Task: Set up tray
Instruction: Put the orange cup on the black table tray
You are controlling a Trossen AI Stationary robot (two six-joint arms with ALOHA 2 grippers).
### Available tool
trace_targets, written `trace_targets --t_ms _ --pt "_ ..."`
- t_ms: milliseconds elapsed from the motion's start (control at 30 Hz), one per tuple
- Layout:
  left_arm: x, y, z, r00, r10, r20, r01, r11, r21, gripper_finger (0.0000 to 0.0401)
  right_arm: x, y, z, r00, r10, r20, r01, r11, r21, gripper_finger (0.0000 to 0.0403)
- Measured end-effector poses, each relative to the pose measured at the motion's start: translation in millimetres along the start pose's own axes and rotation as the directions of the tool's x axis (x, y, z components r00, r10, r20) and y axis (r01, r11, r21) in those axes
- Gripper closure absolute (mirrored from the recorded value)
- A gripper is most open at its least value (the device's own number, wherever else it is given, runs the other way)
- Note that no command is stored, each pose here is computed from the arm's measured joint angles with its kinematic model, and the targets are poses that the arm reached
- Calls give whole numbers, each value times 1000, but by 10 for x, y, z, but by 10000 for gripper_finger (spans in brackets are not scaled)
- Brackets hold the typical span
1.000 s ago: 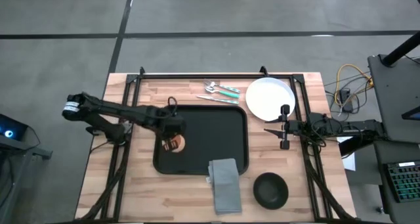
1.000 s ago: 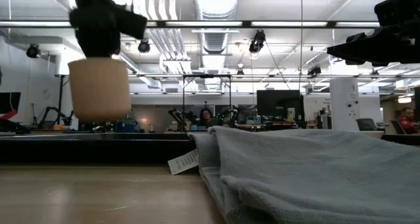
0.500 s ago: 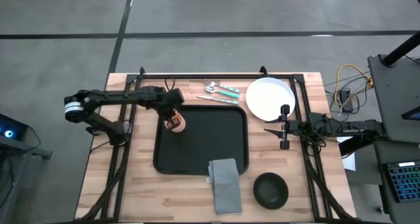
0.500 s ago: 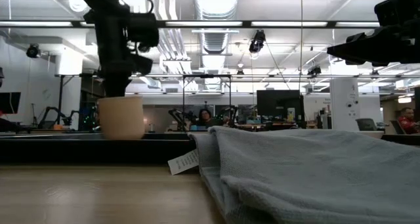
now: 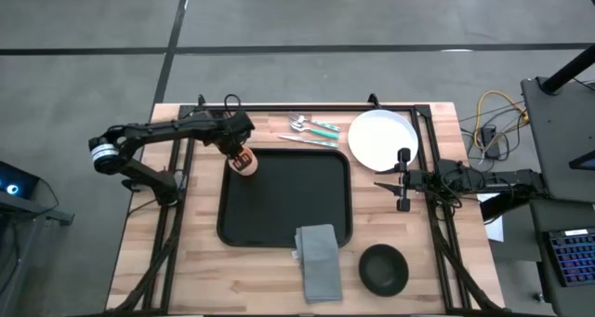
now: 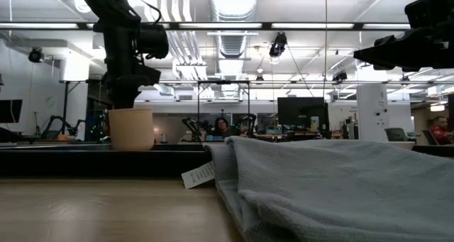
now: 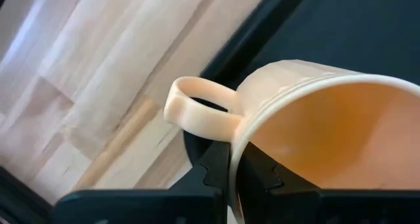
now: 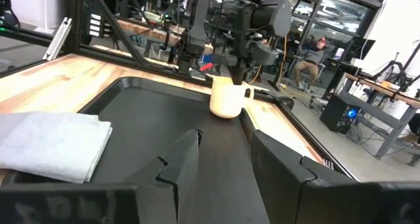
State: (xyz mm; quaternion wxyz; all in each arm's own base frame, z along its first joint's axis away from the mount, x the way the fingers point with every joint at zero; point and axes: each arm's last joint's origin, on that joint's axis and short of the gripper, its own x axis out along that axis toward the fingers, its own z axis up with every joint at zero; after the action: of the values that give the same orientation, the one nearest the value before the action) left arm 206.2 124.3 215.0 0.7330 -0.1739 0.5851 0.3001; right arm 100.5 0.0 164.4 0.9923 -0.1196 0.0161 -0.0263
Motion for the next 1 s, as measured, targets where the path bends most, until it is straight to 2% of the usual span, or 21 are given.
trace_targets --t_ms 400,500,1000 --pt "2 56 -30 999 18 -41 -18 1000 -14 401 0 0 1 1000 0 0 0 1000 1 275" --pt "0 67 -39 998 52 -46 -53 999 -10 401 0 0 0 1000 0 0 0 1000 2 275" --pt "1 89 -39 995 91 -43 -92 996 -13 394 0 0 0 1000 0 0 0 1000 1 275"
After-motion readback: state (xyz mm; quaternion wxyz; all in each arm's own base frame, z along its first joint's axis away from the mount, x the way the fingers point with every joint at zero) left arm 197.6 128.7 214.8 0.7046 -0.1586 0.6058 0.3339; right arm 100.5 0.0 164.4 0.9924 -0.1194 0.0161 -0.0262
